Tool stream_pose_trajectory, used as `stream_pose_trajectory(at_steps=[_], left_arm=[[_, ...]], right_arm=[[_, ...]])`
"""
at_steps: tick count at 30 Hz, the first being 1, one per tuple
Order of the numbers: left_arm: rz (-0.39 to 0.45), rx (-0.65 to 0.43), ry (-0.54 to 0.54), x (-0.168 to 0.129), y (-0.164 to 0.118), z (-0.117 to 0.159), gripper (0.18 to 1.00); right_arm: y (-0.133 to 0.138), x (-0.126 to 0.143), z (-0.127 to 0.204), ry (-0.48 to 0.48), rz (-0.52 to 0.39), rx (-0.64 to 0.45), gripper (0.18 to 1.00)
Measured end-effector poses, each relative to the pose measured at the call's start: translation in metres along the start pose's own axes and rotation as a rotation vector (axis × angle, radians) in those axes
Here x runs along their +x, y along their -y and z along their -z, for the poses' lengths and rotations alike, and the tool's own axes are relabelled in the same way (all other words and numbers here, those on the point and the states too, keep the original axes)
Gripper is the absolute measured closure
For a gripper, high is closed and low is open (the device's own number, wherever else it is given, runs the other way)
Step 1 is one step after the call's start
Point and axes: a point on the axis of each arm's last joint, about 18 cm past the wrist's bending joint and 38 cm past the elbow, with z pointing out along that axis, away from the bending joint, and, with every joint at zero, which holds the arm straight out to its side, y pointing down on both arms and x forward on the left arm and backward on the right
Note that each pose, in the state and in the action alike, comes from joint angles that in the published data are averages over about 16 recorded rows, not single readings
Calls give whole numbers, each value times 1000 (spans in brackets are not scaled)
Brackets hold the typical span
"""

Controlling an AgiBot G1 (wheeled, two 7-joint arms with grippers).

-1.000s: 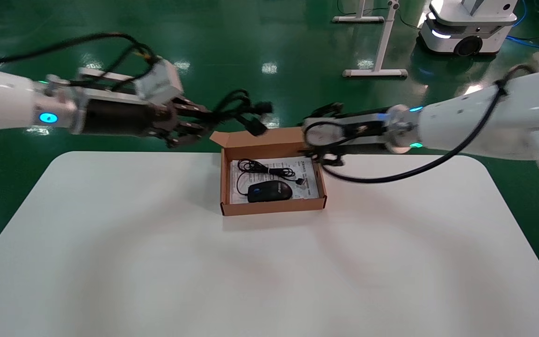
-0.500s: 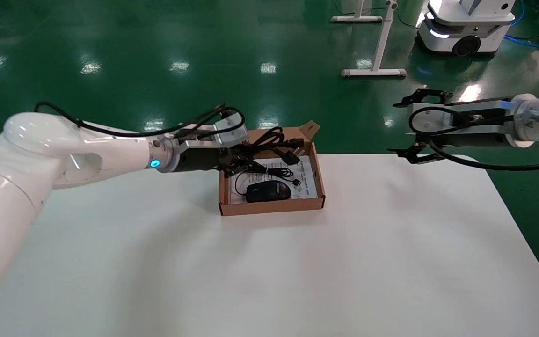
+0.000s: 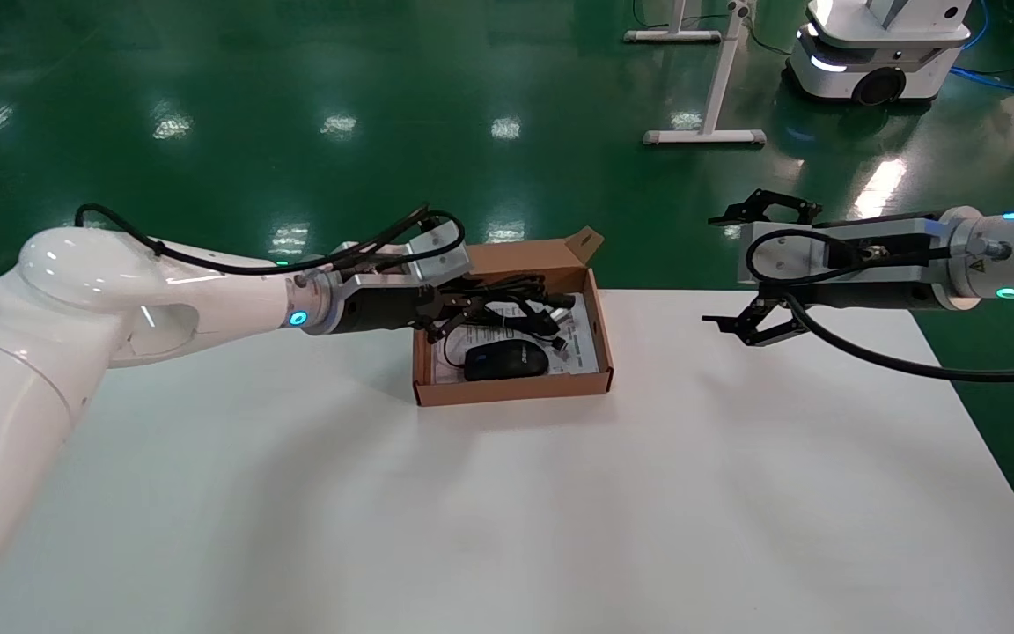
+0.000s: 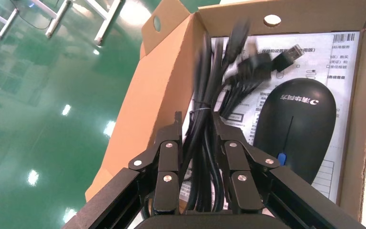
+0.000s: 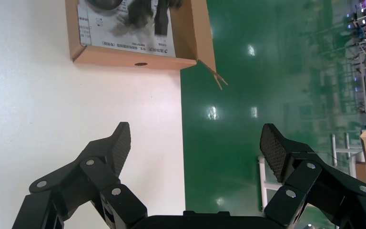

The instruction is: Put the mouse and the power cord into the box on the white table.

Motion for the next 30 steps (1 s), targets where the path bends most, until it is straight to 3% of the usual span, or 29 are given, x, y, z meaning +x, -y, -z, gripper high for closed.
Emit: stream_pose_trajectory(at_steps=[11,30], left_arm=[[114,120,-16,6,-5,19,793],[287,397,-80,18,-7,102,404]], right_arm=[[18,-20,8,11,-123,136,179],[53,-57,43,64,-366,416,178]])
